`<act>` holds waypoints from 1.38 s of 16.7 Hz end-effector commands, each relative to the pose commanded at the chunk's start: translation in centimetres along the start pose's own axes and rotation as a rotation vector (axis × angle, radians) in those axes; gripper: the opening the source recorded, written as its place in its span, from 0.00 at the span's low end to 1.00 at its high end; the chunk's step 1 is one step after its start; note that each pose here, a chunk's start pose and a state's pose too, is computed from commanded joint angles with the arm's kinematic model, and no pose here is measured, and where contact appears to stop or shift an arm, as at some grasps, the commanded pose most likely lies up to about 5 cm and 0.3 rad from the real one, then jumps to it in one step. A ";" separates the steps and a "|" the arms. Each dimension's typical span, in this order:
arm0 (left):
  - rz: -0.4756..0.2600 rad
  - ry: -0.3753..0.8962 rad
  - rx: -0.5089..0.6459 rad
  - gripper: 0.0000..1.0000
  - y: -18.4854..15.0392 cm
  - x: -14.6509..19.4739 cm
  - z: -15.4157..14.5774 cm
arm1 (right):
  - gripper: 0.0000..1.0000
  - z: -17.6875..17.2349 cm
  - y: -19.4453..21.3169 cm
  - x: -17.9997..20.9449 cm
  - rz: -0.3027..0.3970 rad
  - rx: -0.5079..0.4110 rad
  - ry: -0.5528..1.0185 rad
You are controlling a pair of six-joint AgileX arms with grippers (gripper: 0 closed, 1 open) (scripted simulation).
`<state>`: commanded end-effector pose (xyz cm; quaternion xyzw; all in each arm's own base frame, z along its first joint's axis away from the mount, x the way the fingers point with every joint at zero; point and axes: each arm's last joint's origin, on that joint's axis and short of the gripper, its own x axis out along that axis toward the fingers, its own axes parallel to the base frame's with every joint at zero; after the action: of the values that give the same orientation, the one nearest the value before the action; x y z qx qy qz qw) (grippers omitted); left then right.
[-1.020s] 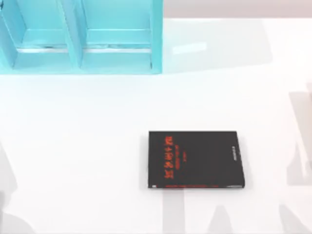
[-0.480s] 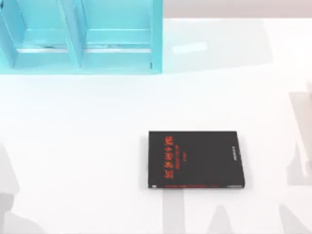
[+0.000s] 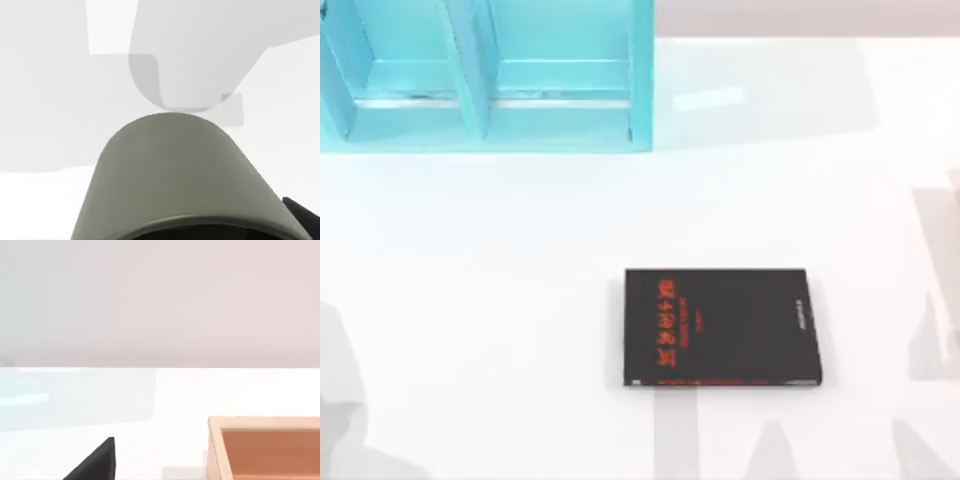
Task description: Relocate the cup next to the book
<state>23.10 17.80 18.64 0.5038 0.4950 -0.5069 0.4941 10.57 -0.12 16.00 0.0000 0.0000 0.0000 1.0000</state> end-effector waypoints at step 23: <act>0.036 0.043 -1.105 0.00 14.7 -0.9 26.2 | 1.00 0.0 0.0 0.0 0.000 0.000 0.000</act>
<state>37.26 -8.67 19.55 0.1881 0.6886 -0.1527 0.6835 10.57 -0.12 16.00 0.0000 0.0000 0.0000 1.0000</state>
